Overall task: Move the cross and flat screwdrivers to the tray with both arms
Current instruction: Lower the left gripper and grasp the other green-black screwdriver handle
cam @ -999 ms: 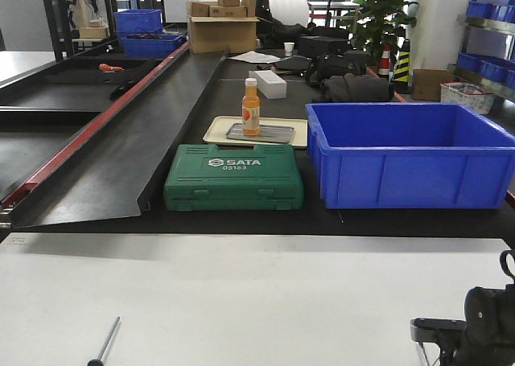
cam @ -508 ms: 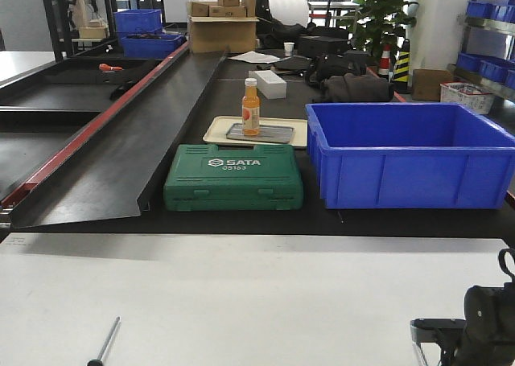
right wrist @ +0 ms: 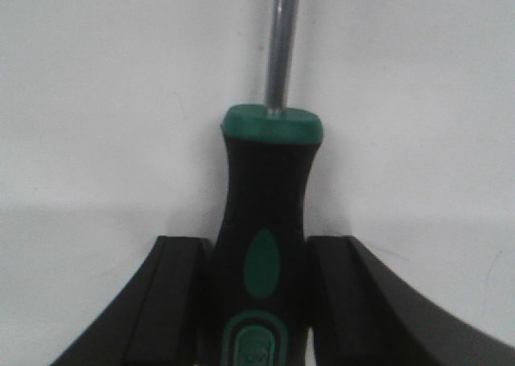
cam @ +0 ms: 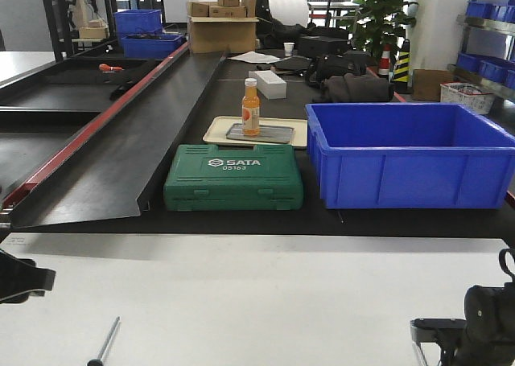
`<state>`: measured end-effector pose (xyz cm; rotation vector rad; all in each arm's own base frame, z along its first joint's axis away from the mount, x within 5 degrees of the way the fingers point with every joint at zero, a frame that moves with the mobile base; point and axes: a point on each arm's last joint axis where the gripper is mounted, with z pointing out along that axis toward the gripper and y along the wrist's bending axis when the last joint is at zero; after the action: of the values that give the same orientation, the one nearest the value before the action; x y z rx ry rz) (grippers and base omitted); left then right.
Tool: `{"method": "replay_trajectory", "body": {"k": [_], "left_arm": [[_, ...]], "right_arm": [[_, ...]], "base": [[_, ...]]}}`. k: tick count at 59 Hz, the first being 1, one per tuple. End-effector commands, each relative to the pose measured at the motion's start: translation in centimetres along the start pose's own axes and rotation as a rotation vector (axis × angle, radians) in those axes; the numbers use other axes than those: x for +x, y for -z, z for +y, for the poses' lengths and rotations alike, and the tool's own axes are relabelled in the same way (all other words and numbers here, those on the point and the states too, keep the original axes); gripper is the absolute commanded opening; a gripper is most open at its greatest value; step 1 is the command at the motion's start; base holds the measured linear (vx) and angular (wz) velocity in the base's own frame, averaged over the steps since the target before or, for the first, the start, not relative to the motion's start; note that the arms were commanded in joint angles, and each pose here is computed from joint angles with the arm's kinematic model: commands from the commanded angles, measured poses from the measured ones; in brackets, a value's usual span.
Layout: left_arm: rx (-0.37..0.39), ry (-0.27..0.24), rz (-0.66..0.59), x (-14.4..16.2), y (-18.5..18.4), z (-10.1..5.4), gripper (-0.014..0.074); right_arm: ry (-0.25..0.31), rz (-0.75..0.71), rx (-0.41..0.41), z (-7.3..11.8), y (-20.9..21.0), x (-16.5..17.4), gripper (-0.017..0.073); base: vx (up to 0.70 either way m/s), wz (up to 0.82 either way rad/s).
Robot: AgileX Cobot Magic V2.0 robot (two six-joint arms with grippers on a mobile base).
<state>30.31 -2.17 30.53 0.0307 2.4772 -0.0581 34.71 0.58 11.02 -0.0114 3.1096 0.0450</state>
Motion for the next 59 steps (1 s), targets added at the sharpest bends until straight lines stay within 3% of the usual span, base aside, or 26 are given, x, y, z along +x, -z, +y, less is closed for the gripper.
{"method": "replay_trajectory", "body": {"k": [1, 15, 23, 40, 59], "left_arm": [[0.019, 0.031, -0.002, -2.0, -1.2, -0.3, 0.0524], [0.056, 0.072, 0.159, -2.0, -7.3, -0.7, 0.0524], [0.079, 0.051, 0.24, -1.1, -10.0, -1.0, 0.0524], [0.07, 0.059, 0.378, 1.2, -14.7, -0.9, 0.0524], [0.074, 0.019, 0.434, 2.5, -17.6, -0.9, 0.0524]], "right_arm": [[-0.012, -0.032, -0.02, 0.2, 0.8, -0.3, -0.0008], [-0.011, -0.032, -0.019, 0.2, 0.8, -0.3, -0.0008], [-0.012, -0.036, -0.019, 0.2, 0.8, -0.3, -0.0008], [-0.018, -0.038, -0.019, 0.2, 0.8, -0.3, -0.0008], [-0.024, -0.046, -0.022, 0.2, 0.8, -0.4, -0.0008]], "base": [[0.0, 0.0], [0.0, 0.0], [0.0, 0.0], [0.0, 0.0], [0.0, 0.0]]}}
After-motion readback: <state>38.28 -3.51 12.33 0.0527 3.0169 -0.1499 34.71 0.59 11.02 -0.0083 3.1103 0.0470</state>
